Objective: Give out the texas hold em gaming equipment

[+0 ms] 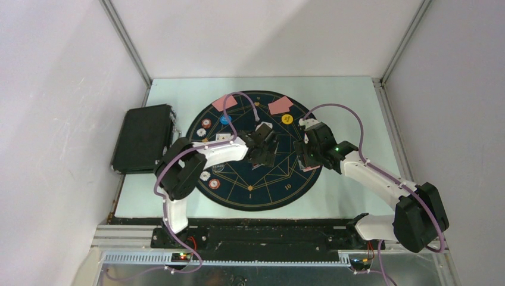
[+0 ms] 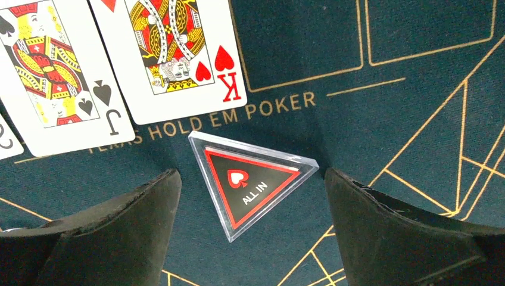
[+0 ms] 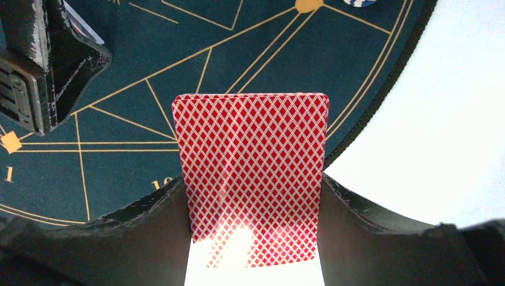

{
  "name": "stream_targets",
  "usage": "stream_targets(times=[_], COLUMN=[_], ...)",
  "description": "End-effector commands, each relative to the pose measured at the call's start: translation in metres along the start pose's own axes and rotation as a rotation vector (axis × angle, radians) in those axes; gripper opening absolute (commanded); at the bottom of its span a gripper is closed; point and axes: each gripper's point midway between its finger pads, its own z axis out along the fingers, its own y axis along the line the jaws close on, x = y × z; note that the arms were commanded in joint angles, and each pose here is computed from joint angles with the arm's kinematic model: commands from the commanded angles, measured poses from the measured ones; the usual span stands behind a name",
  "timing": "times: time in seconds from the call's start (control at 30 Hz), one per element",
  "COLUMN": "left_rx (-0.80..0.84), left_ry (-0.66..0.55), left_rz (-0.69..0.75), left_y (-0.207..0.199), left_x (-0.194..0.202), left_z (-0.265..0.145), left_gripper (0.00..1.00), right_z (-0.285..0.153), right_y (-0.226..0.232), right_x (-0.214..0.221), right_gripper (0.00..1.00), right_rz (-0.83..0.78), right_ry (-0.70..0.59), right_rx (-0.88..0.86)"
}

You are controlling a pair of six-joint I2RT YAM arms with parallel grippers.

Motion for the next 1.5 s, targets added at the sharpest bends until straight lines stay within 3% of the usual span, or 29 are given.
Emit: stream_targets(times=[0.0, 0.37, 0.8, 1.13, 1.47], left_rx=[-0.015, -0.062, -0.091, -0.096, -0.100], left_ry=[-0.042, -0.025, 0.022, 0.081, 0.051], left_rz=[-0.046, -0.162, -0.162, -0.126, -0.131], left_y=[-0.006, -0.004, -0.004, -0.010, -0.009], left_x=[-0.016, -0.012, 0.003, 0.026, 0.018], left_z=[0.004, 0.009, 0.018, 0.013, 0.005], left_gripper=[0.97, 0.90, 0.81, 0.64, 0.43], right_z=[0.000, 0.001, 0.002, 0.002, 0.002], right_y=[0.000, 0.001, 0.000, 0.000, 0.000], right_x=[-0.010, -0.009, -0.009, -0.008, -0.008], right_gripper=[0.00, 0.00, 0.00, 0.00, 0.00], right_rz=[-0.007, -0.009, -0.010, -0.011, -0.011], right_ry=[-0.037, -0.031, -0.030, -0.027, -0.025], right_rx=[0.001, -0.002, 0.001, 0.003, 0.005])
